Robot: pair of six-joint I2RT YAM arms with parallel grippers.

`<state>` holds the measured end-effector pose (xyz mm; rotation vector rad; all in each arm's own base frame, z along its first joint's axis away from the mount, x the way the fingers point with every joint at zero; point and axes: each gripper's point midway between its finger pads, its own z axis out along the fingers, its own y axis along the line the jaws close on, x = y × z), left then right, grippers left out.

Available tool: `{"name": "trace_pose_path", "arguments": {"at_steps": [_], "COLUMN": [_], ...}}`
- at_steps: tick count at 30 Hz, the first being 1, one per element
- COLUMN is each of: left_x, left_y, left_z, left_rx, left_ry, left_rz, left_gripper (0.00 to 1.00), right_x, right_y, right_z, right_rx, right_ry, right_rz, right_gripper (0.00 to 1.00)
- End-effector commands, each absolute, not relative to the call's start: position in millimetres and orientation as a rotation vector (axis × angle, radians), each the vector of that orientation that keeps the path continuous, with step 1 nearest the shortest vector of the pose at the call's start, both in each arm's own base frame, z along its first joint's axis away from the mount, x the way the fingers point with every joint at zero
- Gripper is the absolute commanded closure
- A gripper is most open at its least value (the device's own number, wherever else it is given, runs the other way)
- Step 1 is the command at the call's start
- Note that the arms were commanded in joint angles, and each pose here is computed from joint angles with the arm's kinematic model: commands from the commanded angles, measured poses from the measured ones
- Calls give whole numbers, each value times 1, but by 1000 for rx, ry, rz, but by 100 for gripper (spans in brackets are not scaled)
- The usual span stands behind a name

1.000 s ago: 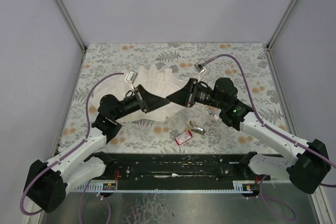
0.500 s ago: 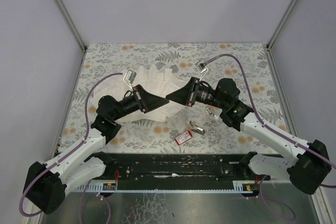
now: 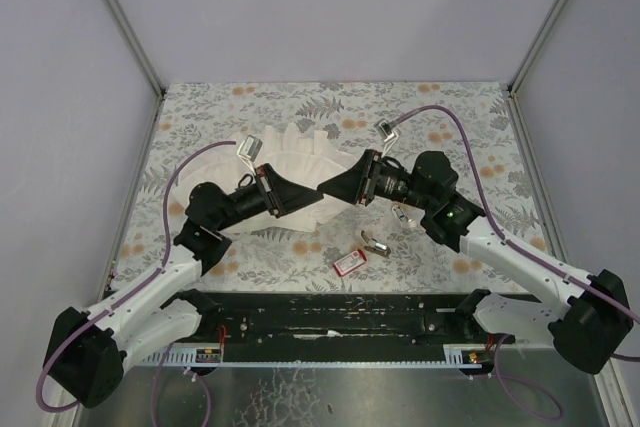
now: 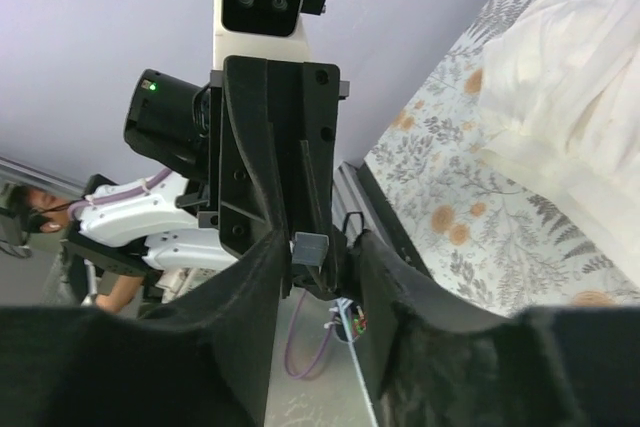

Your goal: Load the staples into the stapler

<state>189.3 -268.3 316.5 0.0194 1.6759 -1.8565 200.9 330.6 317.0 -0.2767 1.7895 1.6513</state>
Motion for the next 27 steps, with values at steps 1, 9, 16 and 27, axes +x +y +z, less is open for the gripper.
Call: {"name": "trace_pose_path", "arguments": {"at_steps": [1,9,16,27], "left_x": [193,198,184,172], "left_y": [-268,-256,-252,-251], "left_z": [309,217,125,49], "left_rx": [49,86,221,439], "left_ry": [1697,2088,2438,2632], "left_rz": [-1777,-1390,-922,-425], "left_gripper": [88,92,94,95], "right_x": [200,216,217,213], "right_y": [320,289,274,263], "right_z": [321,303,264,238], "right_rx": [-310,-289,-270,-254], "right_ry": [1777,1833,1916,1963], "right_rz": [1557,1270,1152,1102], "right_gripper": [49,33,32,32]}}
